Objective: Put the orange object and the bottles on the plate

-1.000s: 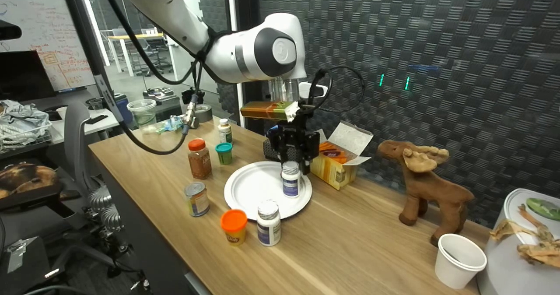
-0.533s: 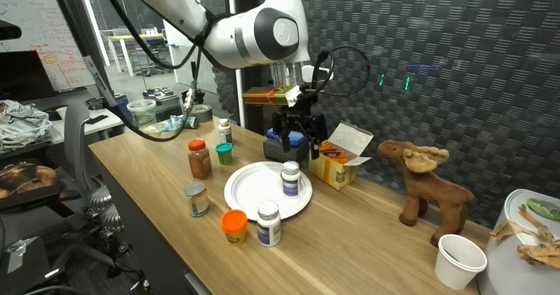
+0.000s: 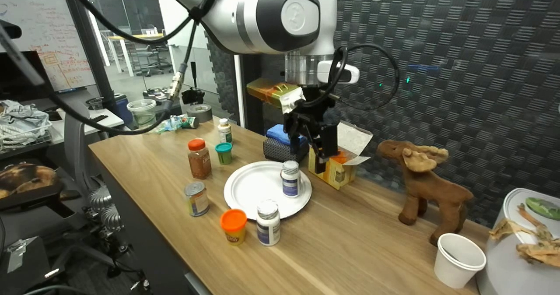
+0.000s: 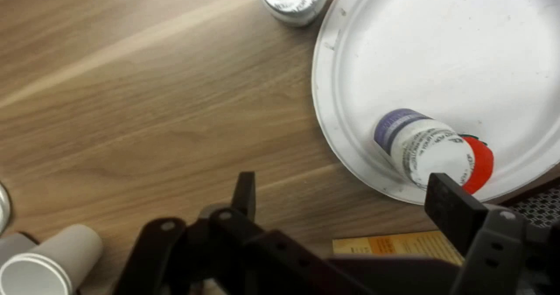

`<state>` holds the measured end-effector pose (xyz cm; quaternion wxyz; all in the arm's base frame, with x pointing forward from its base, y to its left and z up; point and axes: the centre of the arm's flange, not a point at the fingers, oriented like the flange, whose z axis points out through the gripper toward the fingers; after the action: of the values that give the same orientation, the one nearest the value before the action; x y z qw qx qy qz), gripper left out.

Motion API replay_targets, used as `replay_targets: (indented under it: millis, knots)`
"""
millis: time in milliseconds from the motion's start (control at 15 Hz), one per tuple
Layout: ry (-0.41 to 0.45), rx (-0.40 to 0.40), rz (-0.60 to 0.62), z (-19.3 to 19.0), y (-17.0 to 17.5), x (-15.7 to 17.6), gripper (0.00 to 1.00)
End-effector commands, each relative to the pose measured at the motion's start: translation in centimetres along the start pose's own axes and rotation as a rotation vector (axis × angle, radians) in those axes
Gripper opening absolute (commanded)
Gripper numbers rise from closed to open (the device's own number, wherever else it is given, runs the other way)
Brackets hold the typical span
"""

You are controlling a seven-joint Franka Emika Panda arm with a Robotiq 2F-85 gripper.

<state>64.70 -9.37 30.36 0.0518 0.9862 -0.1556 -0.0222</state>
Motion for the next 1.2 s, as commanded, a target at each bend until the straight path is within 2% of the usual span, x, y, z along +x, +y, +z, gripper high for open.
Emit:
replay_targets:
  millis: [0, 400, 1133]
  knots:
    - [-0.004, 0.056, 0.092, 0.2, 3.2, -2.7, 1.00]
    - [-0.036, 0.050, 0.158, 3.8, 3.6, -3.9, 1.00]
    - [-0.100, 0.045, 0.191, 5.7, 3.3, -7.2, 1.00]
